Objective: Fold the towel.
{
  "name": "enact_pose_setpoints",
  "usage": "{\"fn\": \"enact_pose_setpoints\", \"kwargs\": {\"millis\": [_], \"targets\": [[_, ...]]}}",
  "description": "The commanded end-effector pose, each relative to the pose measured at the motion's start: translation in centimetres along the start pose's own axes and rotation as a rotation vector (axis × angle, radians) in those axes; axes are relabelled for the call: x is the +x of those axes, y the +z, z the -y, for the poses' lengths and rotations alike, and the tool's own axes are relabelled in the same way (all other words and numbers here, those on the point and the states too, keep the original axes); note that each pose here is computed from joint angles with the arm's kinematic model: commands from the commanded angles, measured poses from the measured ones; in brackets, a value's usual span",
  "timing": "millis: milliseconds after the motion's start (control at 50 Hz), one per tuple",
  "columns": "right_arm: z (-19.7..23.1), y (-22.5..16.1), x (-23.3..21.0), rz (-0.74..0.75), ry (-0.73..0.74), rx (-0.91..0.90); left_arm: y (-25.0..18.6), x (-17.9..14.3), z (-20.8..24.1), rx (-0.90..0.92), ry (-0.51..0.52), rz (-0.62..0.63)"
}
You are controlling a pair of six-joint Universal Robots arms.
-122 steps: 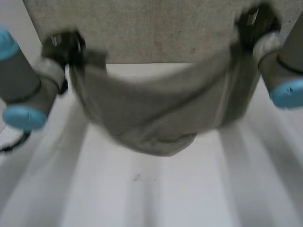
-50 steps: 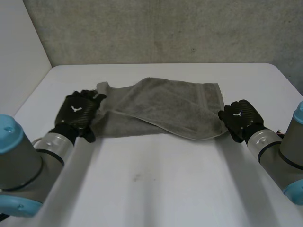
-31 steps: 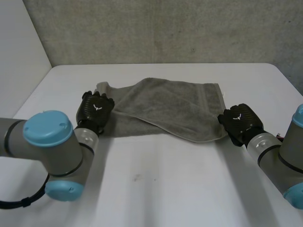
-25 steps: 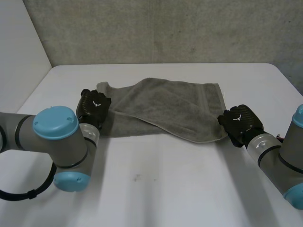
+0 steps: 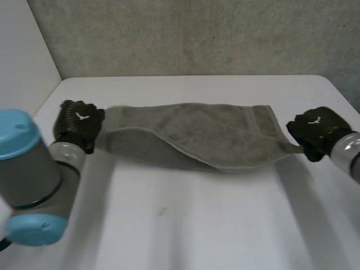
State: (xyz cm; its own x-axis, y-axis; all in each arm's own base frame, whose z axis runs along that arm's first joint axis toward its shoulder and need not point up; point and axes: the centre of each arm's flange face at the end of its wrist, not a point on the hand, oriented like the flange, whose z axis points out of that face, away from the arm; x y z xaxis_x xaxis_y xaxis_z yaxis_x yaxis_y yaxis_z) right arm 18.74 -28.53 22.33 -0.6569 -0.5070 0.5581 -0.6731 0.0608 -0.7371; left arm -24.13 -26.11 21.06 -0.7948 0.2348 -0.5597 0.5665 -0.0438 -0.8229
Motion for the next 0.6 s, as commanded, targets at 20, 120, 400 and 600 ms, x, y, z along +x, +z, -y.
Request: {"fn": "enact_pose_setpoints", "kwargs": {"millis": [20,120,400,600], "targets": [[-0.2,-4.0,1.2,0.068,-0.099,-0.136,-3.8,-2.5,-0.6,-0.077,-0.085,-0.013],[-1.4,-6.3,3.1,0.086,-0.188,-0.246,-5.4,-2.9,-1.5,-0.147,-0.133,-0.105],[-2.8,0.0,3.7,0.04,-0.079,-0.155,1.1,-1.0,-2.0,-0.061,-0.27,-0.193],[-1.9,8.7,1.4,-0.084,-0.115,-0.065,8.0,1.3,-3.9,-0.042,-0.277,-0.195]]}}
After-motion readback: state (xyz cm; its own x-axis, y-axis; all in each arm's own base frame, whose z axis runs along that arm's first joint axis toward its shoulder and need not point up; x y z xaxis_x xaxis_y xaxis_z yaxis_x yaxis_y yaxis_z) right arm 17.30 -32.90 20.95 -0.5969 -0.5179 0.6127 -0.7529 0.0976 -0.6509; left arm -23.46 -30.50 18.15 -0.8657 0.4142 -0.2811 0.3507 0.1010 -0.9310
